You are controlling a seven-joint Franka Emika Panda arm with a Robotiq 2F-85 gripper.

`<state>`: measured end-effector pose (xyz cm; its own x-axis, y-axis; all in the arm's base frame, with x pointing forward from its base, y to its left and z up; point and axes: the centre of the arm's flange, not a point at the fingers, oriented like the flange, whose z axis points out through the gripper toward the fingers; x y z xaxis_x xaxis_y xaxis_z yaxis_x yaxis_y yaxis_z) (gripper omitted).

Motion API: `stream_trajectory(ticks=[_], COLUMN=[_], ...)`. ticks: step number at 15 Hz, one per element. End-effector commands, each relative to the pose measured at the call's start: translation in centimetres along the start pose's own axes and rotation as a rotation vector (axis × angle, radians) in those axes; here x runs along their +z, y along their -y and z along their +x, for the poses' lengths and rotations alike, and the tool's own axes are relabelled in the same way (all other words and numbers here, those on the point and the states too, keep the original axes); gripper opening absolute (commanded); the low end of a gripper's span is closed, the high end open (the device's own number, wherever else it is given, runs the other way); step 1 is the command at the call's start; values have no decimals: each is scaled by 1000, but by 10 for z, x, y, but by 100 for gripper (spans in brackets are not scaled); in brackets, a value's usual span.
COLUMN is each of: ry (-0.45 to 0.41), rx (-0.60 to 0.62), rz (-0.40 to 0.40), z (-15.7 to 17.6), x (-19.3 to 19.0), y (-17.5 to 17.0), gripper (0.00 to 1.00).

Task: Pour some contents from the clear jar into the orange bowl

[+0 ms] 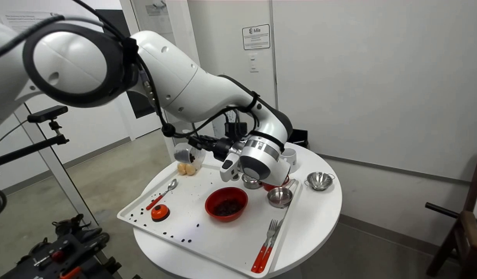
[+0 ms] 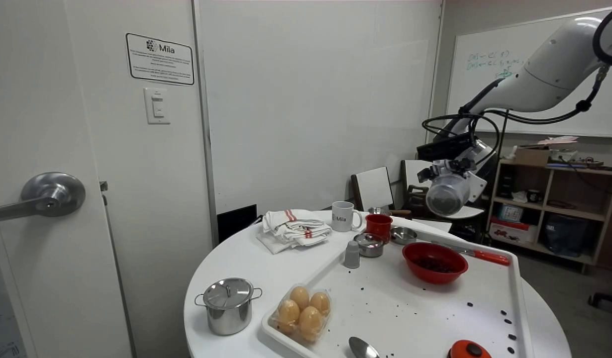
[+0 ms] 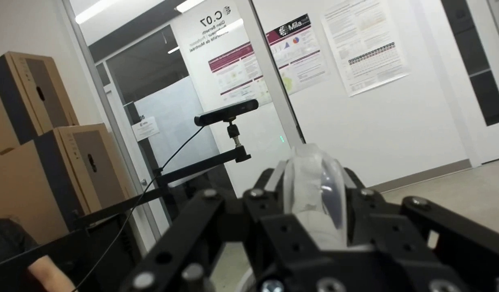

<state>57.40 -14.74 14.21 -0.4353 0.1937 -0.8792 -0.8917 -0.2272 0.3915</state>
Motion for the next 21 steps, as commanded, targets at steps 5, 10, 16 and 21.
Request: stream_trajectory(ticks=[5,10,16,21], ry=[155,188,230,253], rx=[35,70,140,169], rz=[27,20,-59,-84], z=[-15,-13,-12,-11], x=[-51,-56,-47,-43], y=[10,5,4,4], gripper=[12,12,12,12])
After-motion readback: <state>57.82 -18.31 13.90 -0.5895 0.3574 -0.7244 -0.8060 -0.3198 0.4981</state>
